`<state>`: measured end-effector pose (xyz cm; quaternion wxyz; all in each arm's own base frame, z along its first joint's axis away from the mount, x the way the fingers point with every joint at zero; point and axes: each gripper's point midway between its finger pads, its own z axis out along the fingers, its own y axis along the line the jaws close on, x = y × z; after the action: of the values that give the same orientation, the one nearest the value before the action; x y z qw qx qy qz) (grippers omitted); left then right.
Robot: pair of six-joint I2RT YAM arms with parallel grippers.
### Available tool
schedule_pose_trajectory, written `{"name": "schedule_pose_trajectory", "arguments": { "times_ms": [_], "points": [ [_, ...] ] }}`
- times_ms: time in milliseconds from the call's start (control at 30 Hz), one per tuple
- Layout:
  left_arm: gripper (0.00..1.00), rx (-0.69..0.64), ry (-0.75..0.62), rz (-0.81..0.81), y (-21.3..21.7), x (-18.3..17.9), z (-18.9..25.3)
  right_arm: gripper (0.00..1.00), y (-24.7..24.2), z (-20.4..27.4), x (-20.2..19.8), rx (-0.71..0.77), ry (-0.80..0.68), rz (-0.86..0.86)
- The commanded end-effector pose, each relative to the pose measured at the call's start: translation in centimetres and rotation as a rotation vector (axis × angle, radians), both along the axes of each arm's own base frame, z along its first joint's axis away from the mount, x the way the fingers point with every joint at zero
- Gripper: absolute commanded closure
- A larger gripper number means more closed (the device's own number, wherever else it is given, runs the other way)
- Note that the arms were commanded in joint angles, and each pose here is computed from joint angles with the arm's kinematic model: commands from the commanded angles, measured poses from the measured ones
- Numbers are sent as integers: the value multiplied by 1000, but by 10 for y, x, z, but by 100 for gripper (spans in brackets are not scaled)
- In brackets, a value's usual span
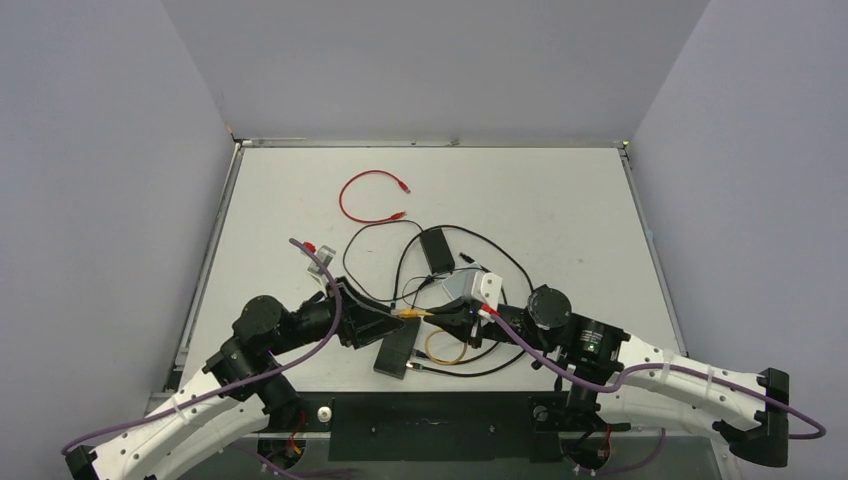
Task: Insert the plug into the switch port
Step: Pick up the connector from the center of the board.
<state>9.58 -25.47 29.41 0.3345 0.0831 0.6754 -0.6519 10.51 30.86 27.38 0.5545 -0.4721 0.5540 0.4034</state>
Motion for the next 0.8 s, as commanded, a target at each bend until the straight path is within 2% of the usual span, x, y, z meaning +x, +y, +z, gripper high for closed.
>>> {"name": "schedule_pose_trajectory", "arguments": {
  "times_ms": [0, 500, 767],
  "points": [
    [55, -63, -51, -24, 2, -6, 20, 100, 7, 14, 2, 58, 3, -10],
    [68, 72, -88, 51, 15, 1, -1, 100, 0, 22, -5, 89, 35, 0],
    [69, 65, -130, 62, 20, -1, 4, 100, 3, 10, -6, 48, 84, 7]
  ]
}}
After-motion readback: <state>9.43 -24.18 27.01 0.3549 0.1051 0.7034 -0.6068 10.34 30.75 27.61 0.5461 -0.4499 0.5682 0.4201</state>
